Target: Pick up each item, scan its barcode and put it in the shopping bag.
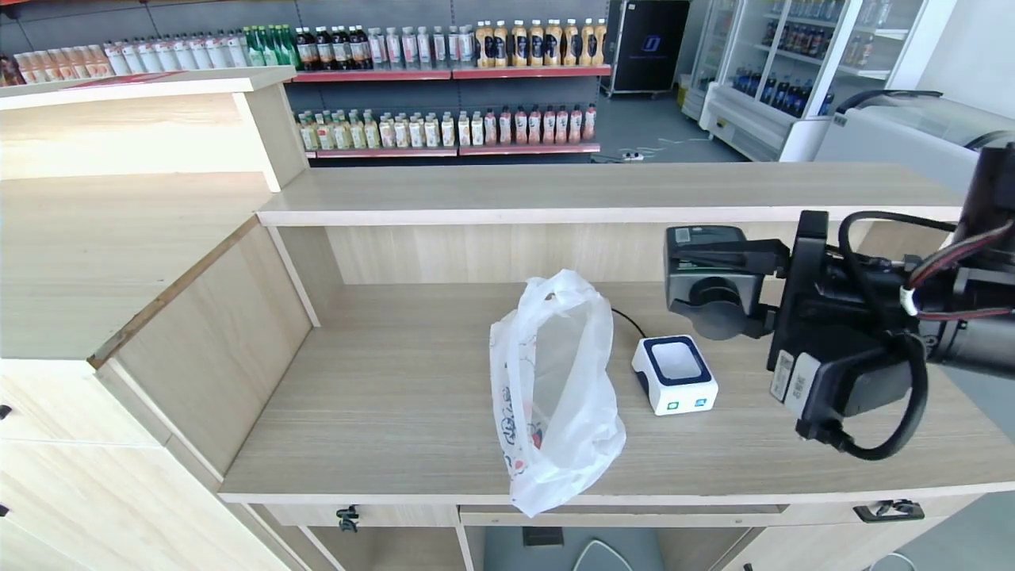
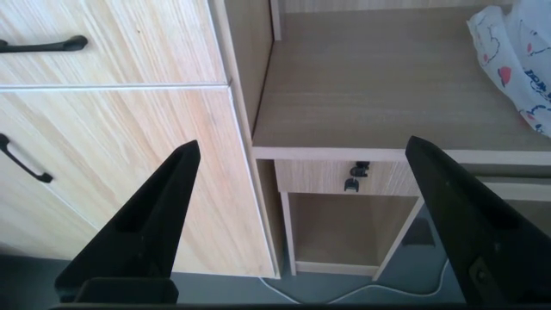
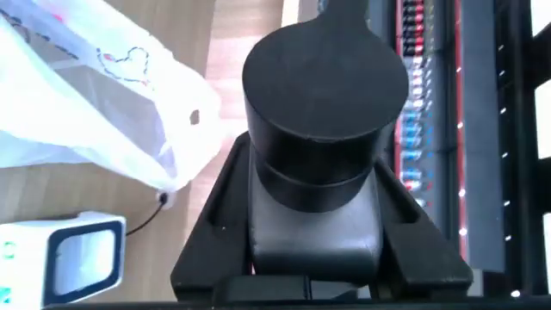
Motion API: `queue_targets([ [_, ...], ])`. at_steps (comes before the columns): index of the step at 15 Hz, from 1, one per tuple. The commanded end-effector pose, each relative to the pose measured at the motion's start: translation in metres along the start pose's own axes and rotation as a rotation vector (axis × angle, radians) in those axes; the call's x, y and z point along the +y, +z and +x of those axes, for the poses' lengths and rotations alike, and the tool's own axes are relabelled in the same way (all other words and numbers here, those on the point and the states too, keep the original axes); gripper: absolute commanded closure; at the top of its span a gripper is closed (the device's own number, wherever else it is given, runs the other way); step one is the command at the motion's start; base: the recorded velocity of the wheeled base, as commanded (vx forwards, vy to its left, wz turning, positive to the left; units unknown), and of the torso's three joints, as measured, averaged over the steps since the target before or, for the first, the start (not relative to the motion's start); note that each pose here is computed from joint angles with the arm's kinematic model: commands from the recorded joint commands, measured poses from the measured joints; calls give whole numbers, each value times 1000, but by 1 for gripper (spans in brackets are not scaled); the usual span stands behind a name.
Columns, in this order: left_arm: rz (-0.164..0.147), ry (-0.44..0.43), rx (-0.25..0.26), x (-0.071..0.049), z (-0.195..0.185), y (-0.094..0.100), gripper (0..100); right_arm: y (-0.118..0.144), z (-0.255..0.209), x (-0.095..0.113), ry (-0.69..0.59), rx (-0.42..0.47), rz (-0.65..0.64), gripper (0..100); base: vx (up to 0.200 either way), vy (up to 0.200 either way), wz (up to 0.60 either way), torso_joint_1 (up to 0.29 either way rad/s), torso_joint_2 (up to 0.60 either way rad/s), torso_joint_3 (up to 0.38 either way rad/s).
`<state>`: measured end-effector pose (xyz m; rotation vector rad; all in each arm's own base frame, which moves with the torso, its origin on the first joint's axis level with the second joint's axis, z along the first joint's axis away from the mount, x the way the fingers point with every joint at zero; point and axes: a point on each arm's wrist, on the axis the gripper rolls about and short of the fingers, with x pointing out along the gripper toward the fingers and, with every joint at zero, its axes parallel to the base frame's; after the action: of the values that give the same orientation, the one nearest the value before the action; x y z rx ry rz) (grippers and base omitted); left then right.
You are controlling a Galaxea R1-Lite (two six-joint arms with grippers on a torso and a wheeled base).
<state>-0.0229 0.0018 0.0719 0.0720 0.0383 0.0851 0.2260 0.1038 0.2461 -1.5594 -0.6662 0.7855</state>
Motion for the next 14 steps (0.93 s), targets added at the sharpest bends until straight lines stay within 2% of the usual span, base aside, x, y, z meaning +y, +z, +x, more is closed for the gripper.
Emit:
queue_targets([
  [1,0,1,0,0,0,0,0,-11,-80,8,67,245,354,100,0,0,0,0,0,0],
  [3,0,1,0,0,0,0,0,-25,-102,16,101,391,545,100,0,0,0,0,0,0],
  [4,0,1,0,0,0,0,0,-37,-122,21,65,528,720,100,0,0,0,0,0,0],
  [8,0,1,0,0,0,0,0,-64,-162,29,-177,802,1263,100,0,0,0,0,0,0],
  [10,0,1,0,0,0,0,0,-62,-176,36,-229,889,1436,100,0,0,0,0,0,0],
  [12,0,1,0,0,0,0,0,-61,-183,39,-272,941,1556,100,0,0,0,0,0,0],
  [14,0,1,0,0,0,0,0,-57,-184,36,-357,948,1670,100,0,0,0,0,0,0],
])
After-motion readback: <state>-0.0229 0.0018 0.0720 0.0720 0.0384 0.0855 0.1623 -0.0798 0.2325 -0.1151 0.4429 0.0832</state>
